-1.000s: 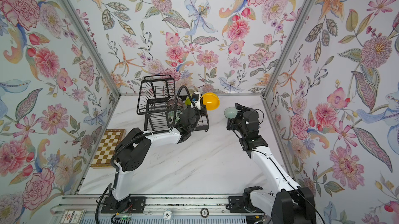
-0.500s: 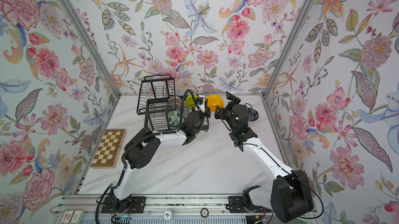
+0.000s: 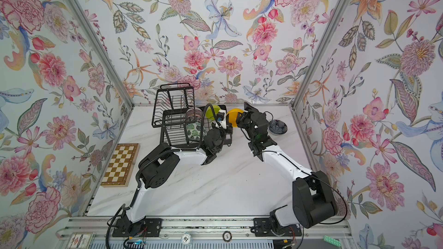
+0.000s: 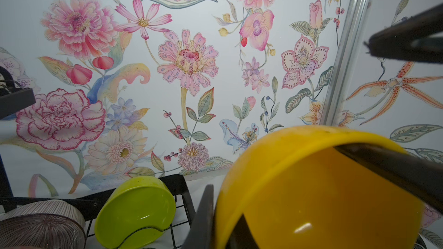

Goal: Load the bowls into the dish rack

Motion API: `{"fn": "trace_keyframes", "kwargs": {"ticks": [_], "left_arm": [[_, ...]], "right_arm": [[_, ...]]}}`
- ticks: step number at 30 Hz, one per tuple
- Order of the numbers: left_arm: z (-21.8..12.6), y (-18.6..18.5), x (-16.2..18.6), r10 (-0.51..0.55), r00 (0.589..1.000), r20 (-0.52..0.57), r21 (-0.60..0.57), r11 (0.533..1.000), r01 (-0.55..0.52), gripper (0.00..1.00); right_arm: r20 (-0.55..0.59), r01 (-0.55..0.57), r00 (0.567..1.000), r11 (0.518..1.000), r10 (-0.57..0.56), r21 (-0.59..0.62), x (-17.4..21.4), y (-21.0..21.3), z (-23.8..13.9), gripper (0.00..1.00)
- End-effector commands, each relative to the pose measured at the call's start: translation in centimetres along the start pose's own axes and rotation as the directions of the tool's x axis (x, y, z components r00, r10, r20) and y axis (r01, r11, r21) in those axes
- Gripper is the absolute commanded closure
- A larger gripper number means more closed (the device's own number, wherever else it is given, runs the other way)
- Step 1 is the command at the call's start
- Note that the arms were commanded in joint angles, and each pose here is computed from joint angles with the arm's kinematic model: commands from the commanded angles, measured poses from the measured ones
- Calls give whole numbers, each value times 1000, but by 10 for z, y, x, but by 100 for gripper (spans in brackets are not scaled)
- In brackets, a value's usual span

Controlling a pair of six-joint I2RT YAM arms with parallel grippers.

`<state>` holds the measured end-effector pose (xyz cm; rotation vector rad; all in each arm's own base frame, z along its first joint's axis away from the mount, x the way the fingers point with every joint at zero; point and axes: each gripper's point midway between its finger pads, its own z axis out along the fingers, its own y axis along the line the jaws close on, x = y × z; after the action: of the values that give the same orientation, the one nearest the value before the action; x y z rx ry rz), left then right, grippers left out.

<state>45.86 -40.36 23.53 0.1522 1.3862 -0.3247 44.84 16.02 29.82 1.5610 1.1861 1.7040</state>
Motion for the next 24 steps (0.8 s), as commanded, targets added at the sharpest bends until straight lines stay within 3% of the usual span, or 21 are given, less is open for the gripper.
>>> {"fn": "trace_keyframes", "kwargs": {"ticks": [1, 6, 13, 24], "left_arm": [[-6, -1, -42, -43, 995, 90, -11, 999, 44, 100], [-9, 1, -43, -36, 995, 89, -20, 999, 38, 100], [-14, 1, -48, -18, 995, 97, -29, 999, 21, 100], [-15, -5, -61, 14, 993, 118, -31, 999, -11, 100]], "right_arm": [[-33, -138, 990, 988, 136, -75, 13, 19, 5, 52], [-36, -141, 990, 987, 139, -83, 16, 18, 8, 70], [-27, -154, 988, 986, 153, -67, 15, 10, 10, 78], [-35, -147, 989, 985, 144, -93, 14, 5, 10, 100]]}}
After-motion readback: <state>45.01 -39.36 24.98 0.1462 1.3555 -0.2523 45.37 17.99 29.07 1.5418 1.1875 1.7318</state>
